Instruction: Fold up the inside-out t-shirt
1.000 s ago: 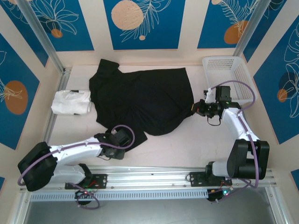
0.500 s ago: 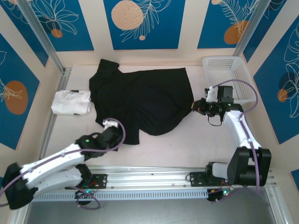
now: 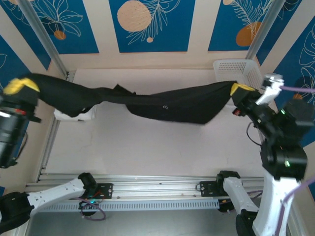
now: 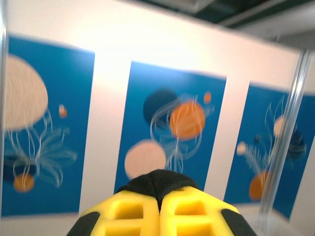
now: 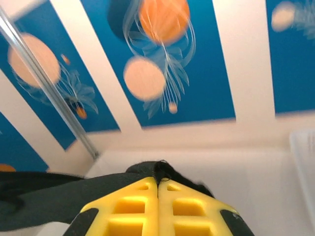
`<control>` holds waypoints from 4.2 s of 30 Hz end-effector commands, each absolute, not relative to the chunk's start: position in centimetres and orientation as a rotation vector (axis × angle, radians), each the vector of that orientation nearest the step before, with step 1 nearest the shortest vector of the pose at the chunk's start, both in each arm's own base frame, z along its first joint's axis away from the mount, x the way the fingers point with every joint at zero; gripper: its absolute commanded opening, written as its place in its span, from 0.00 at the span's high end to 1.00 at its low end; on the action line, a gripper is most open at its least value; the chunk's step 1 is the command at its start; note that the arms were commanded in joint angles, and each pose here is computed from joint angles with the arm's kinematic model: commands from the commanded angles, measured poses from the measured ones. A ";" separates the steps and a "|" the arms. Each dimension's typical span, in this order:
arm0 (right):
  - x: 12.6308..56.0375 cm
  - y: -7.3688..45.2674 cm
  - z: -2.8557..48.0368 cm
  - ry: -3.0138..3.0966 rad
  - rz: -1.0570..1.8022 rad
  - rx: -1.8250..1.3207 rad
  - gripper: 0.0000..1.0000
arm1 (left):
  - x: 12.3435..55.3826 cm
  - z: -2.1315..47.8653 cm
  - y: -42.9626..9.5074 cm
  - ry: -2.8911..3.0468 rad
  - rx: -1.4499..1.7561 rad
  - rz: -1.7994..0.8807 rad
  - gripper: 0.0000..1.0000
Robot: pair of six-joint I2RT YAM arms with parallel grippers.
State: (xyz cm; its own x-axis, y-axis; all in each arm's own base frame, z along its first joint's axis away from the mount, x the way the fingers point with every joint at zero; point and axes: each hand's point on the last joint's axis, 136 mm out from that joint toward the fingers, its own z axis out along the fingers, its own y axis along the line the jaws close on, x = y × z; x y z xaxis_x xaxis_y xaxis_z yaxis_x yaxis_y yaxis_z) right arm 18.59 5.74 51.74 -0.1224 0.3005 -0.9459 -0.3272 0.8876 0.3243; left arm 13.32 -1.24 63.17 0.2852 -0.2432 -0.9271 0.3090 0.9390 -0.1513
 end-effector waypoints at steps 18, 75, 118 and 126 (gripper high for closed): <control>30.2 4.6 50.4 1.697 0.559 0.009 1.00 | 35.6 59.7 -5.9 1.516 0.102 0.277 1.00; 47.6 4.3 38.5 1.985 0.394 -0.045 1.00 | 58.5 42.3 -5.7 1.835 0.133 0.063 1.00; 23.4 -1.5 5.4 2.723 0.282 1.098 0.51 | 31.9 16.0 -19.9 2.206 -0.076 -0.936 0.28; 21.0 -2.3 2.9 2.908 0.074 1.135 0.51 | 30.1 16.6 -19.9 2.244 0.043 -0.863 0.27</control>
